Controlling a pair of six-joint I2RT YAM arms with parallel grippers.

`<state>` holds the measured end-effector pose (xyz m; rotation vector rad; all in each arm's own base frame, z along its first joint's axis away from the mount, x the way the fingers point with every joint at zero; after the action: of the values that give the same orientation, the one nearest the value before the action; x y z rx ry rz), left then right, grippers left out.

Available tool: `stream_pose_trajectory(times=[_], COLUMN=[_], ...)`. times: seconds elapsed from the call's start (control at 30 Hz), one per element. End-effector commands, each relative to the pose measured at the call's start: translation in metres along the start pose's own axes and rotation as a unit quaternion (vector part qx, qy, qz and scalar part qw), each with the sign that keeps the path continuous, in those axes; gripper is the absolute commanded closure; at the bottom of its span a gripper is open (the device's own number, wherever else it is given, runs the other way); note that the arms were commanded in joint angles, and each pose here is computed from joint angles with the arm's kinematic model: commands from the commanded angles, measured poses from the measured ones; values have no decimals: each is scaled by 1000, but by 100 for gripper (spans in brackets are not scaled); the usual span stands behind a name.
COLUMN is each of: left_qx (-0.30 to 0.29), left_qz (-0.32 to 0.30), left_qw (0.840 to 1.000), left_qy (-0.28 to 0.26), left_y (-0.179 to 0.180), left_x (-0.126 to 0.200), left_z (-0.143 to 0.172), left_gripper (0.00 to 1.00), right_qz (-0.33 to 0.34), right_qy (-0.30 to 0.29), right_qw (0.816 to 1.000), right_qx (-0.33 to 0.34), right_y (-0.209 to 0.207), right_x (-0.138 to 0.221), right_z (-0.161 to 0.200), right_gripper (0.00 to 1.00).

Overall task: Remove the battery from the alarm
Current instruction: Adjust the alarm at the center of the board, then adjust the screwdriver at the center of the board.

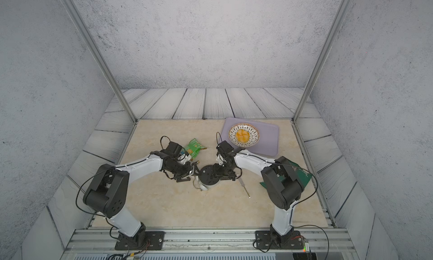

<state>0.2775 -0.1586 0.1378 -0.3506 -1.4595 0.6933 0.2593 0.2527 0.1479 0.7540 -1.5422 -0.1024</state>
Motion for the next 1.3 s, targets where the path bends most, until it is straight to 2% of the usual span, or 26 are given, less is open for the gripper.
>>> stream_pose_trajectory(times=[0.0, 0.17, 0.27, 0.37, 0.5, 0.67, 0.73, 0.87, 0.93, 1.0, 1.27], left_qx=[3, 2, -17, -44, -84, -114, -116, -125, -133, -140, -171], left_qz=[-9, -24, -39, -64, -101, -130, -150, -159, -156, -159, -179], left_qw=[1000, 1000, 999, 996, 990, 985, 982, 979, 979, 977, 968], left_qy=[-6, -9, -22, -43, -52, -14, -7, 4, 11, 19, 38], left_y=[6, 7, 2, -5, -16, -25, -24, -24, -27, -31, -48], left_x=[11, 14, 24, 37, 46, 23, 16, 6, 0, -6, -17], left_z=[0, 0, 4, 9, 25, 37, 36, 29, 22, 16, -8], left_gripper=[16, 20, 22, 22, 22, 25, 29, 37, 49, 57, 60], right_qz=[-36, 60, 110, 154, 184, 211, 220, 236, 238, 238, 264], right_qy=[5, -25, -15, -2, -7, -3, 0, 7, 9, 12, 23], right_qw=[999, 998, 994, 988, 982, 975, 974, 969, 968, 967, 960], right_qx=[15, 5, -11, -25, -43, -62, -61, -73, -82, -90, -88], right_y=[23, -2, -20, -38, -51, -64, -68, -83, -92, -99, -109], right_x=[-1, 26, 36, 39, 40, 35, 33, 32, 32, 33, 41], right_z=[3, 25, 41, 47, 44, 40, 38, 38, 39, 39, 30], right_gripper=[38, 38, 39, 48, 54, 61, 62, 66, 67, 67, 67])
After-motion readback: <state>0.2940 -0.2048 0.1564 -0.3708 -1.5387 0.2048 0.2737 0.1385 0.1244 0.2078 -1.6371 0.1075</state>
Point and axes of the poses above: each gripper's point midway between its finger pads, its own x axis back along the fingers, its own y axis along the line the jaws close on, z = x × y, the point moved 10 cm from there along x, back along the fingers, and after that the axes turned 11 degrees about x, right-handed, at the moved point
